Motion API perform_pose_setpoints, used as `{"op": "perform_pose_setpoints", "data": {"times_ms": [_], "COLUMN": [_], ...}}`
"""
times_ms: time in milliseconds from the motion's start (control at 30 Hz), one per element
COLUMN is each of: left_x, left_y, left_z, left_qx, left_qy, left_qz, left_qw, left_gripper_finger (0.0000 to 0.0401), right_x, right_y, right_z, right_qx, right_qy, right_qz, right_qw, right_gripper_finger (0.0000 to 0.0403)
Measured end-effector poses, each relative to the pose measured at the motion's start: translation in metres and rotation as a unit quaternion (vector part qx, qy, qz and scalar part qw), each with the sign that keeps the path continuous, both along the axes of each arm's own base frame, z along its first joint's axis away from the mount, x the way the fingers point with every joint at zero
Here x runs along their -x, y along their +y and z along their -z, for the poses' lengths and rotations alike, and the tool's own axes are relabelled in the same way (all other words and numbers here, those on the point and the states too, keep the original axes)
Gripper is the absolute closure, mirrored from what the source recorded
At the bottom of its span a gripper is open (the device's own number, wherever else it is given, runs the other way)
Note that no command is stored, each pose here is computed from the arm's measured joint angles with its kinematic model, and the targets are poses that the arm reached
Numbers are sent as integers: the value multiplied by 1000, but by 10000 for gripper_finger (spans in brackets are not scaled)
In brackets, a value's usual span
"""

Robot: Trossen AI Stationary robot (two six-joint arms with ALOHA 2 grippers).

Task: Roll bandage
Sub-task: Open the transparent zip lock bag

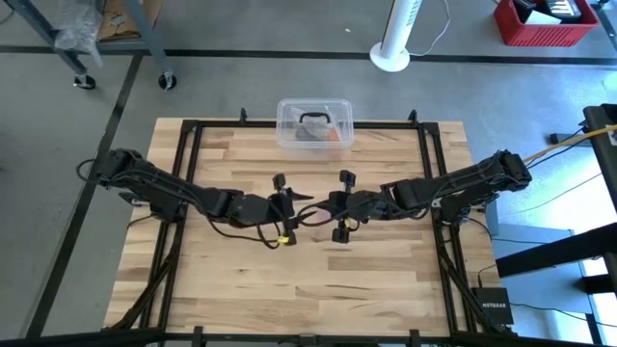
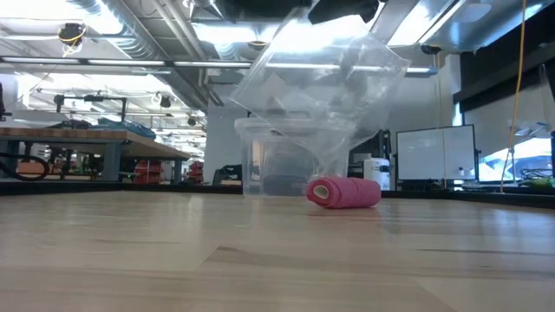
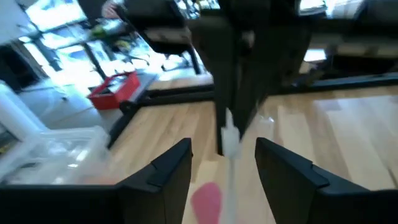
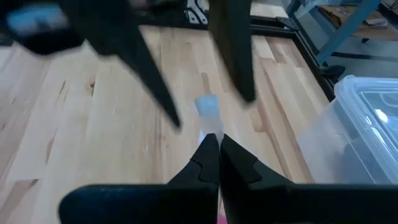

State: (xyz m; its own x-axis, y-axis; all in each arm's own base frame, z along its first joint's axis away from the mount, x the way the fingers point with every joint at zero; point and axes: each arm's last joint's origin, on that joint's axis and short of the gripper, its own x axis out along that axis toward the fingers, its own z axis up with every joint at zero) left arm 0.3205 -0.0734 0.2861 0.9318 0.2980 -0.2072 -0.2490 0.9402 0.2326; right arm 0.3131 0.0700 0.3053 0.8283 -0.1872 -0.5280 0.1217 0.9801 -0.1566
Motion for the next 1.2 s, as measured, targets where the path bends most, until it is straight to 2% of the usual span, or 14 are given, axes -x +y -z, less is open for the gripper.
{"op": "perform_pose_setpoints", "data": {"times_ms": [467,933,1200], "left_x": [-4,-4,-3], "left_y": [2,2,3], "left_z": [-1,0,3], "left_qx": [8,0,-7], "left_qy": [-18,-12,8], "left_qz": [6,9,8], "left_qw": [1000,1000,1000], "left_gripper_finger": [234,356,379], "right_x": [0,0,0], "right_y": [0,0,0], "right_z": [0,1,1], "right_qx": [3,4,6], "right_qy": [3,3,5], "right_qz": [-2,-2,-4], "right_qw": [1000,1000,1000], "right_gripper_finger": [402,402,402]}}
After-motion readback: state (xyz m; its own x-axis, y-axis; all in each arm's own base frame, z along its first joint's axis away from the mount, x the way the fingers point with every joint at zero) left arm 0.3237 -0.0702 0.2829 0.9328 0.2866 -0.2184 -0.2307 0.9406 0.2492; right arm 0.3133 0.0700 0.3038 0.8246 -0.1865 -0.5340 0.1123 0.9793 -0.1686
